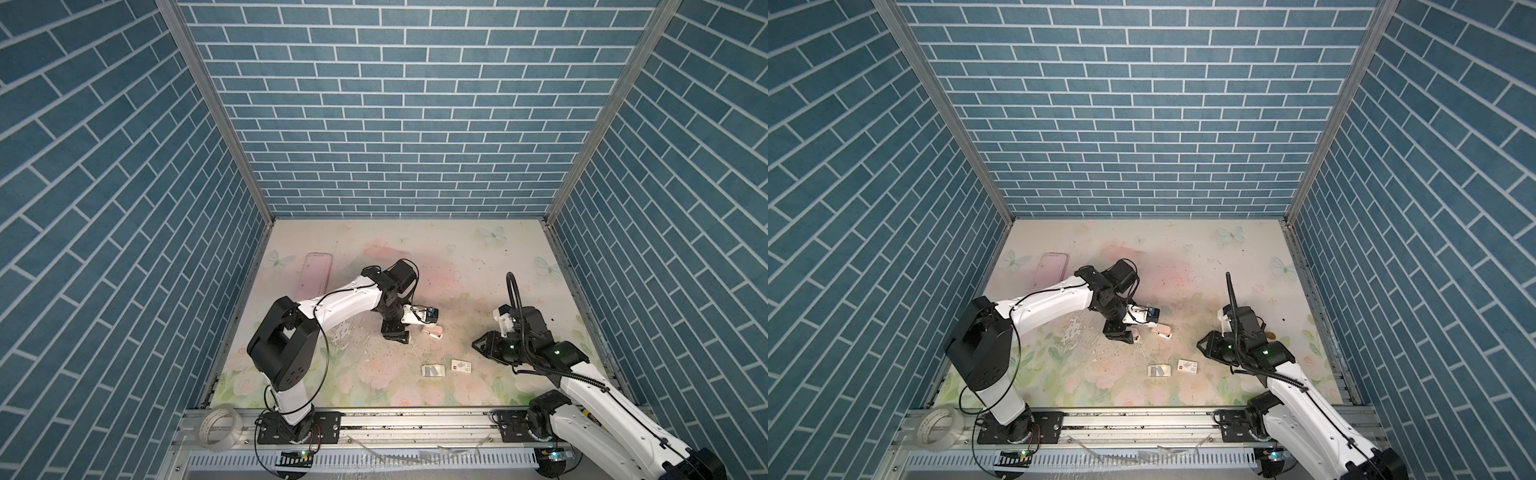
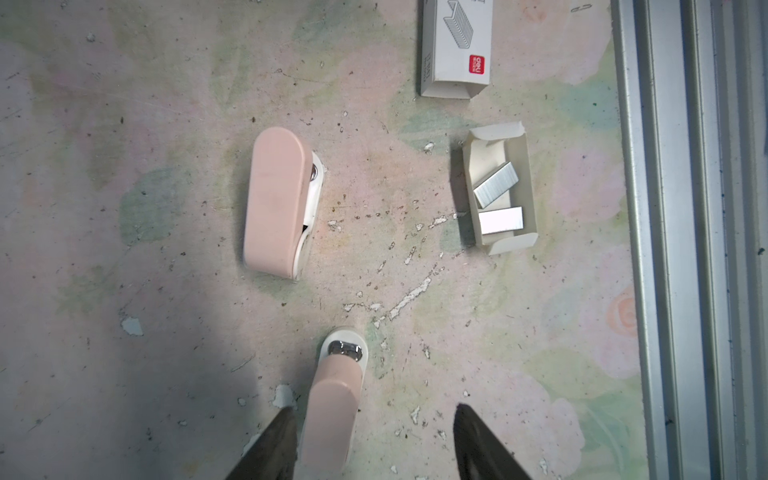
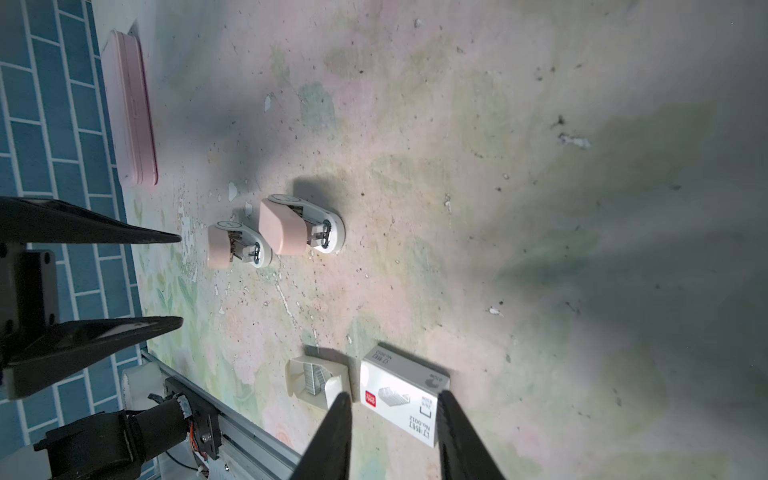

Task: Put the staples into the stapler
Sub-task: 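Grasp the small pink stapler with the left gripper while the right releases the sleeve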

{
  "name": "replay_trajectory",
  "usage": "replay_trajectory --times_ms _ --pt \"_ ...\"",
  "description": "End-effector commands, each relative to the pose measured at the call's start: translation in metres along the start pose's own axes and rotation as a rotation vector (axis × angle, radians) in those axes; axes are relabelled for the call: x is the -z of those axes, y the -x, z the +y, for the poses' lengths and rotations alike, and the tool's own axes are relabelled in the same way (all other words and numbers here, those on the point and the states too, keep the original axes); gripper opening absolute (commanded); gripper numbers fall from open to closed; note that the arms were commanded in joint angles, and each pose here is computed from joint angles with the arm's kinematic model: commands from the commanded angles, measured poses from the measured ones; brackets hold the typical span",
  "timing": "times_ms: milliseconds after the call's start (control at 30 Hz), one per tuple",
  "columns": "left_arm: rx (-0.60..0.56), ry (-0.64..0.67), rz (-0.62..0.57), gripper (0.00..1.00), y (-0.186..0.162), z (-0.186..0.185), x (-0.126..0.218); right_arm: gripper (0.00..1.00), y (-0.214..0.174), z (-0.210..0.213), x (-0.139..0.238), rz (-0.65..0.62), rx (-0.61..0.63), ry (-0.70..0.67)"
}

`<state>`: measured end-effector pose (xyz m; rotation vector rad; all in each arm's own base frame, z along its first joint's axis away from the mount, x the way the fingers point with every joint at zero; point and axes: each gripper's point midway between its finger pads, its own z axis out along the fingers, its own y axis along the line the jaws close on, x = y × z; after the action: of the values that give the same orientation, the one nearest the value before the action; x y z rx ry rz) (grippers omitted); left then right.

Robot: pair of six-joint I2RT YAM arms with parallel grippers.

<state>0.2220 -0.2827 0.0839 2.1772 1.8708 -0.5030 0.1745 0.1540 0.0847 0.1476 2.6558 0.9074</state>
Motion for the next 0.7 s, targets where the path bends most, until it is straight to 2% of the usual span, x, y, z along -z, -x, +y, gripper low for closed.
replay_trajectory --times_ms 0,433,667 --pt "-0.012 -0.011 0.018 0.62 -0.008 -0.001 -0.005 0.36 0.016 0.009 0.002 -0.050 0.055 0.012" --pt "-0.029 -0.021 0.067 0.54 -0.023 0.009 -0.034 0.34 0.020 0.008 0.001 -0.077 0.040 0.016" --pt "-0.028 -0.015 0.062 0.46 -0.022 0.011 -0.036 0.34 0.021 0.007 0.006 -0.095 0.038 0.016"
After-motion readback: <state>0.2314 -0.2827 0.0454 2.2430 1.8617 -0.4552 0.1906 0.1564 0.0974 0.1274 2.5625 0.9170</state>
